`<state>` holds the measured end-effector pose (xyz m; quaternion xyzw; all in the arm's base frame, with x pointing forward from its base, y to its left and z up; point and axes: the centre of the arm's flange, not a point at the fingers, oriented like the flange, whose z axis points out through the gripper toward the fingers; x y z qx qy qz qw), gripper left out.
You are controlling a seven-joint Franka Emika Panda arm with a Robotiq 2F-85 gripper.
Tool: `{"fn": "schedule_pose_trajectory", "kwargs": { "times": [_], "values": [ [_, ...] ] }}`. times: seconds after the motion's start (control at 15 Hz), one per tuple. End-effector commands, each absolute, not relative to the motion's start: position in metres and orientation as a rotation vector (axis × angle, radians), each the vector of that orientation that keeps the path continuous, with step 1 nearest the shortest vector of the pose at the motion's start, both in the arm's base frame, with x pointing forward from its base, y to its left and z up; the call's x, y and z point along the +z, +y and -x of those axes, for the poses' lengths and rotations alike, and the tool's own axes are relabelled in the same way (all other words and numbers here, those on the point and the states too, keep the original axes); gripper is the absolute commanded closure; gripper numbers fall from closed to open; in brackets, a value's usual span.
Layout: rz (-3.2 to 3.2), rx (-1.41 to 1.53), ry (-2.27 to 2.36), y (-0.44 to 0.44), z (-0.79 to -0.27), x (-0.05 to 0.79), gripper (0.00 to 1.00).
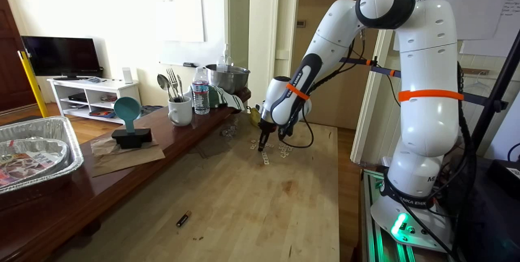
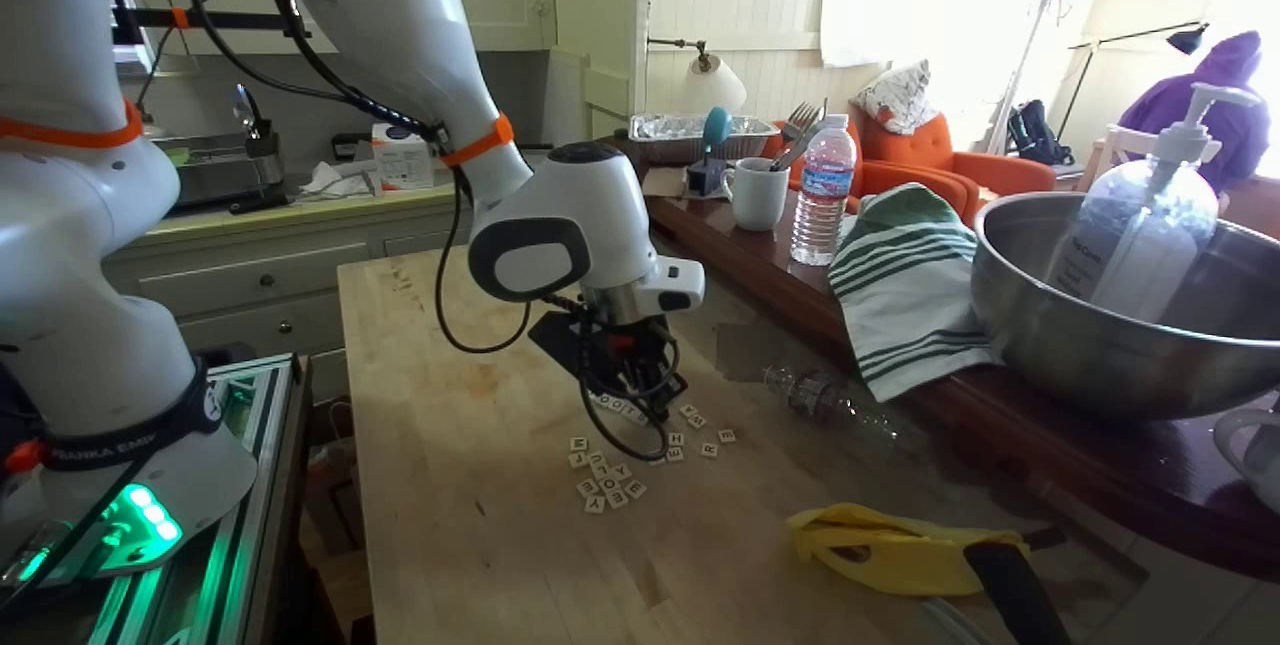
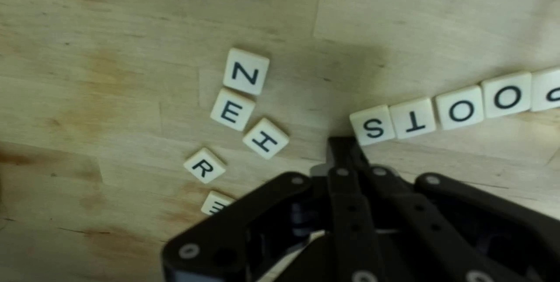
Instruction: Arrange the words to form poots
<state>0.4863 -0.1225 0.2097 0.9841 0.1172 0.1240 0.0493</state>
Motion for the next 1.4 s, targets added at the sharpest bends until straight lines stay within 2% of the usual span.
{"fn": "schedule_pose_trajectory", "kwargs": {
  "times": [0.0, 1.0, 1.07, 1.13, 1.33],
  "values": [
    [-3.032, 0.274, 0.376, -0.12, -0.483, 0.205, 1.0],
    [-2.998, 0.366, 0.41, -0.109, -0.485, 0.236, 1.0],
    [-3.003, 0.357, 0.424, -0.106, -0.485, 0.238, 0.74],
    [-3.015, 0.34, 0.448, -0.103, -0.483, 0.241, 0.73],
    [-3.034, 0.291, 0.513, -0.093, -0.48, 0.244, 0.53]
  ]
}}
